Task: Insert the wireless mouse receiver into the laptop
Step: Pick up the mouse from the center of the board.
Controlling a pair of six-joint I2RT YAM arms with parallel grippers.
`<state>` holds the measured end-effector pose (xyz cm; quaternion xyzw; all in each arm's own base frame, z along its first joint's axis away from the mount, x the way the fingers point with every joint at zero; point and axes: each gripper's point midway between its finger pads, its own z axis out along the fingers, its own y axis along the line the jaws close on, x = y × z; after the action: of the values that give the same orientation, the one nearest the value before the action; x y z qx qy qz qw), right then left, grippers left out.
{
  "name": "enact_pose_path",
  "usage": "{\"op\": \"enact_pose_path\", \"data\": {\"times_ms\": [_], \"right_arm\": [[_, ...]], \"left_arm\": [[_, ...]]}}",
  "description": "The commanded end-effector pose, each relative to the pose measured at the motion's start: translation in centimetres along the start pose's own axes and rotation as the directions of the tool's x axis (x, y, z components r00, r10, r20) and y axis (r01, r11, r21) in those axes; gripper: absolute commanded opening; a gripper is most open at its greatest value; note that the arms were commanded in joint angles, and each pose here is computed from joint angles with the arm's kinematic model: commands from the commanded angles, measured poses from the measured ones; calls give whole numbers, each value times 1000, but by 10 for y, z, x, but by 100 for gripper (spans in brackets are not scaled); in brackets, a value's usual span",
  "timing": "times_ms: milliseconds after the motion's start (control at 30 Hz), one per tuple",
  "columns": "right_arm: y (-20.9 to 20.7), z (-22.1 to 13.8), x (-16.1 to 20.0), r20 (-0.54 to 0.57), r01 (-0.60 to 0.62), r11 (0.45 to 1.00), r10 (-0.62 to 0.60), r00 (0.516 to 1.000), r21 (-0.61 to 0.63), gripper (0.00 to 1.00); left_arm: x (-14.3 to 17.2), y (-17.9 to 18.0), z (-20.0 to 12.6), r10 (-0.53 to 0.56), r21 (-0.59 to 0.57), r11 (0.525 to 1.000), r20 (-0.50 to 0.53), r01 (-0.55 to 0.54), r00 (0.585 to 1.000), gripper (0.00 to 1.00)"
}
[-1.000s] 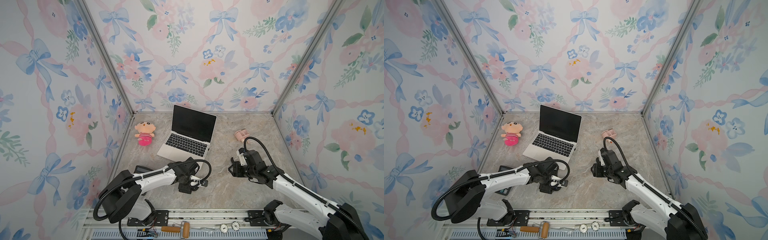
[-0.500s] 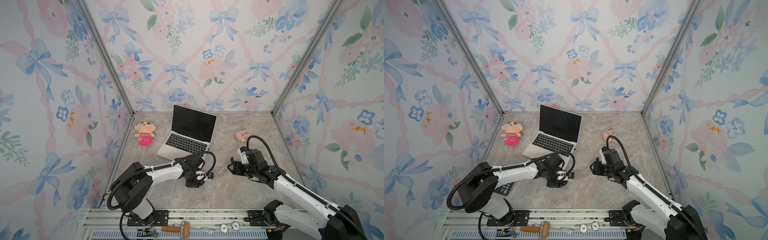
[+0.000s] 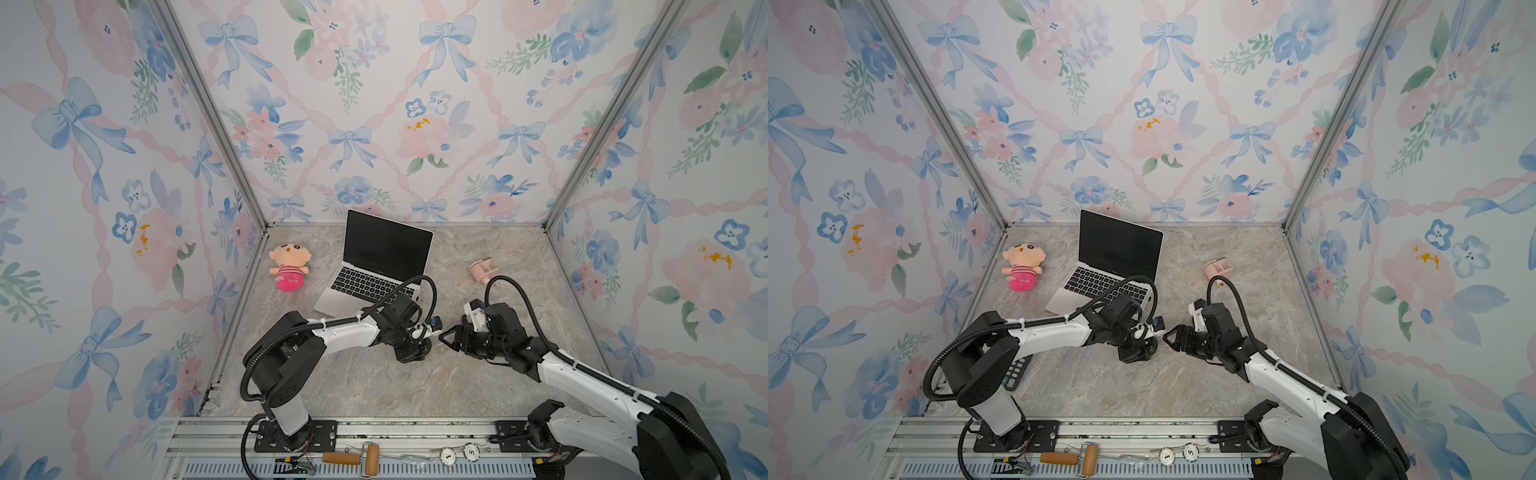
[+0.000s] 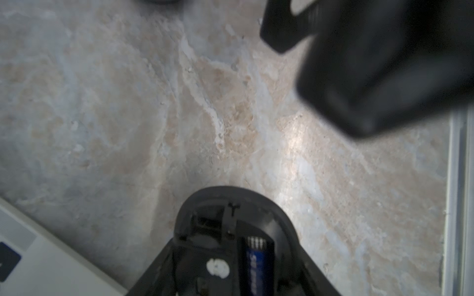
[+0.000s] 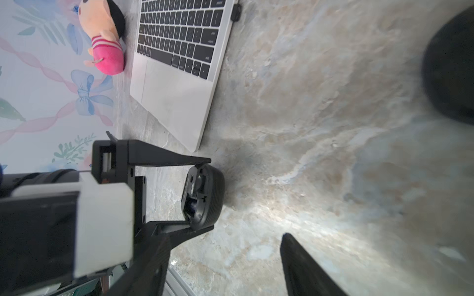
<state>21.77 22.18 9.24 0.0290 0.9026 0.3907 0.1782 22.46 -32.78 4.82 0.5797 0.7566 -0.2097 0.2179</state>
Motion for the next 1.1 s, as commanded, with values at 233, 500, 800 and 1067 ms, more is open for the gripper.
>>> {"op": "enact_pose_path", "data": {"times_ms": [233,500,800,1067], "right_arm": [[18,26,-1,-50,-67,996,64,997,-59,74],[28,39,-4,-78,-95,992,88,993,-83,68],[44,39,-10,-85,-79,989,69,994,-128,33],[58,24,-22,-88,-50,979,33,996,-200,25]], "left_arm": [[-48,2,-10,-53,34,998,189,47,981,43],[-58,2,-14,-38,27,999,236,32,971,44],[-59,8,-28,-30,-14,999,326,36,945,56],[-44,15,-62,-19,-61,997,451,52,892,98]]}}
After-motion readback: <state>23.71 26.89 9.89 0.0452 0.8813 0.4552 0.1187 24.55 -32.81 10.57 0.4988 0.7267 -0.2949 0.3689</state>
